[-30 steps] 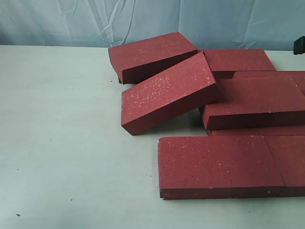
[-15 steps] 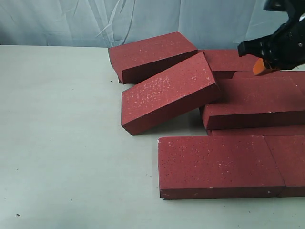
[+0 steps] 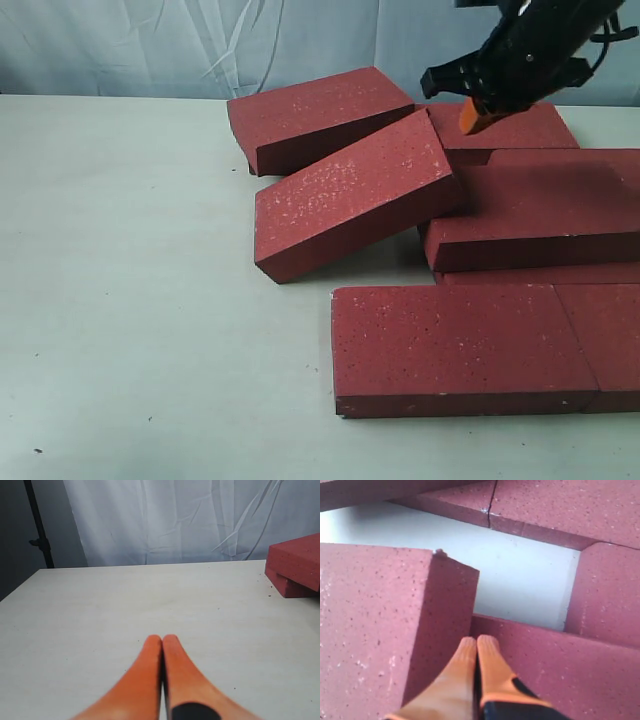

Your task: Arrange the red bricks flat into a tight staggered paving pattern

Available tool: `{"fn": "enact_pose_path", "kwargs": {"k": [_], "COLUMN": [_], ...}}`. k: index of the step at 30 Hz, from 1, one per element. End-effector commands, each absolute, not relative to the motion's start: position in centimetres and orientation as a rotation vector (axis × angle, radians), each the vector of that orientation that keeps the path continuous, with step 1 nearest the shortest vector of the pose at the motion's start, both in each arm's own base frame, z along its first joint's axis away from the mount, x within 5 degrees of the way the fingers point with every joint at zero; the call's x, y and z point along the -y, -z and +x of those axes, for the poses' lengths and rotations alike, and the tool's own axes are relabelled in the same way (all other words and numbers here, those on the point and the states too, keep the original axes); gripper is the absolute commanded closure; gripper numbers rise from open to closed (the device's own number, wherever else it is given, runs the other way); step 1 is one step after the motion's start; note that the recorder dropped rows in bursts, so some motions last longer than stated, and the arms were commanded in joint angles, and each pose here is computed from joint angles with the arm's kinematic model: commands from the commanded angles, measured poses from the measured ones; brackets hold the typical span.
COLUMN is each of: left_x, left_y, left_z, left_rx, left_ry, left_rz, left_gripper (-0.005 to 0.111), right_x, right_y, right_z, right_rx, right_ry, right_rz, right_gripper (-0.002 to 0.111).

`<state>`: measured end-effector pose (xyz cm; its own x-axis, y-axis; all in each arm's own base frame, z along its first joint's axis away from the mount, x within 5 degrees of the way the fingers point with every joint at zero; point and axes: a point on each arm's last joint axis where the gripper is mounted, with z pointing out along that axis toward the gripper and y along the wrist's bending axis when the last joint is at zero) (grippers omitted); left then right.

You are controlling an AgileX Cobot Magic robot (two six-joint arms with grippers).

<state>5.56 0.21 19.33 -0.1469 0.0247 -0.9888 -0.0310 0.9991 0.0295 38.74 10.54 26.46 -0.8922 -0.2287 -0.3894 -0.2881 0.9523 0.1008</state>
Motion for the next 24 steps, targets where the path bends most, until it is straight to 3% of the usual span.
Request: {"fn": "enact_pose_path", "kwargs": {"k": [1, 16, 24], "left_x": [-0.2, -0.2, -0.2], "left_y": [-19.2, -19.2, -19.2], "left_z": [5.6, 5.5, 5.5], "left_rx": [-1.712, -1.716, -1.715], "left_ry": [-0.045, -0.045, -0.047], "left_rz": [-0.007, -0.007, -0.006], "left_gripper": [0.107, 0.107, 0.107], "right_x": [-12.2, -21.7, -22.6], "right_y": [-25.1, -23.0, -22.1], "right_z": [39.2, 36.5, 36.2], "right_rx": [-2.770, -2.710, -2.732], "right_ry": [-0.209, -0.302, -0.315], "right_rz": [-0.456, -0.727, -0.721], "right_gripper": [0.109, 0.109, 0.109]}}
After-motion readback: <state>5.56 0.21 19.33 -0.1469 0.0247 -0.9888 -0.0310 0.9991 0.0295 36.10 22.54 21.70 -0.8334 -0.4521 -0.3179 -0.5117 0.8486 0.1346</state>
